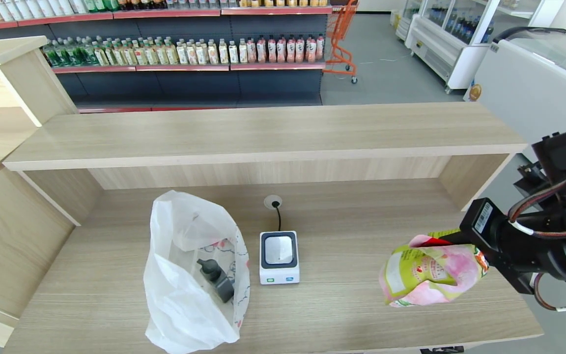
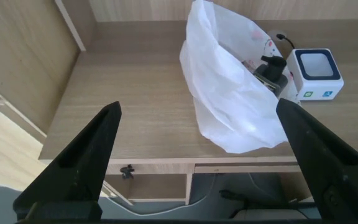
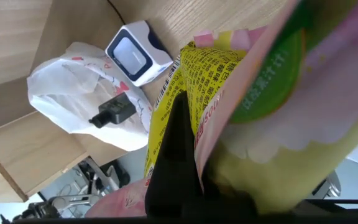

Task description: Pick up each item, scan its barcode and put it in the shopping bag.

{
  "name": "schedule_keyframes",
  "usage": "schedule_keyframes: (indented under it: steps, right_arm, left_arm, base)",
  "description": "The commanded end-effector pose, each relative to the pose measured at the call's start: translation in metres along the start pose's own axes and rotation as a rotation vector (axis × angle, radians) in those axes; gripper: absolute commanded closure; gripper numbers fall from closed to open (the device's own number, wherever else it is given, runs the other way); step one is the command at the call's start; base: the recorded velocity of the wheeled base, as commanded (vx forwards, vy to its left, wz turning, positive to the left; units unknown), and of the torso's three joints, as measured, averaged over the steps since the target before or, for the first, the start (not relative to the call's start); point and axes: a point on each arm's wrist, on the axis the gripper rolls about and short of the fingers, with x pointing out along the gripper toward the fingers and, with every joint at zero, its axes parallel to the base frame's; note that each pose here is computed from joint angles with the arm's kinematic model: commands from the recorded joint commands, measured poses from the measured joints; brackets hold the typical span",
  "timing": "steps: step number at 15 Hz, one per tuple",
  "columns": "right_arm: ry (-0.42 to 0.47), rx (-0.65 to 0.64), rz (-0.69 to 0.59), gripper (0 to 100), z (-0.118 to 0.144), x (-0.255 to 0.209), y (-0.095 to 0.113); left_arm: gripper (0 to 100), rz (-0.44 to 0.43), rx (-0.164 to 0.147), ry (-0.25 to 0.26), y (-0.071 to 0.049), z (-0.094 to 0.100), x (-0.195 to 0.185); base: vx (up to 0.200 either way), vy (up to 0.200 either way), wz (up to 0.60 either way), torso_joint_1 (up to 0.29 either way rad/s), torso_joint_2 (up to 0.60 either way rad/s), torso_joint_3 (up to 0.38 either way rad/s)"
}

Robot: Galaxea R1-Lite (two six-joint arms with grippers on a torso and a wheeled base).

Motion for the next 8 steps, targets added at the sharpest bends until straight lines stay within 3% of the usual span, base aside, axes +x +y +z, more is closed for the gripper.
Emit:
schedule_keyframes:
  steps: [1,7,8]
  right_arm:
    - [0.001,-0.001,0.003,100,0.001,0.002,0.003]
    - [0.004,-0.001,-0.007,100,0.004,0.014,0.012]
    - [0.003,-0.001,-0.027,100,0.004,0.019,0.011]
  left_arm:
    - [0,0.000,0.000,0.000,0.000,0.000,0.000]
    - [0,0.000,0.005,0.000,0.000,0.000,0.000]
    - [0,0.000,0.003,0.000,0.000,0.000,0.000]
  base:
    - [0.000,0.200,0.00,0.007,0.01,0.007]
    - [0.000,0.200,0.00,0.003,0.00,0.005]
    - [0.000,0.000,0.00,0.000,0.00,0.000]
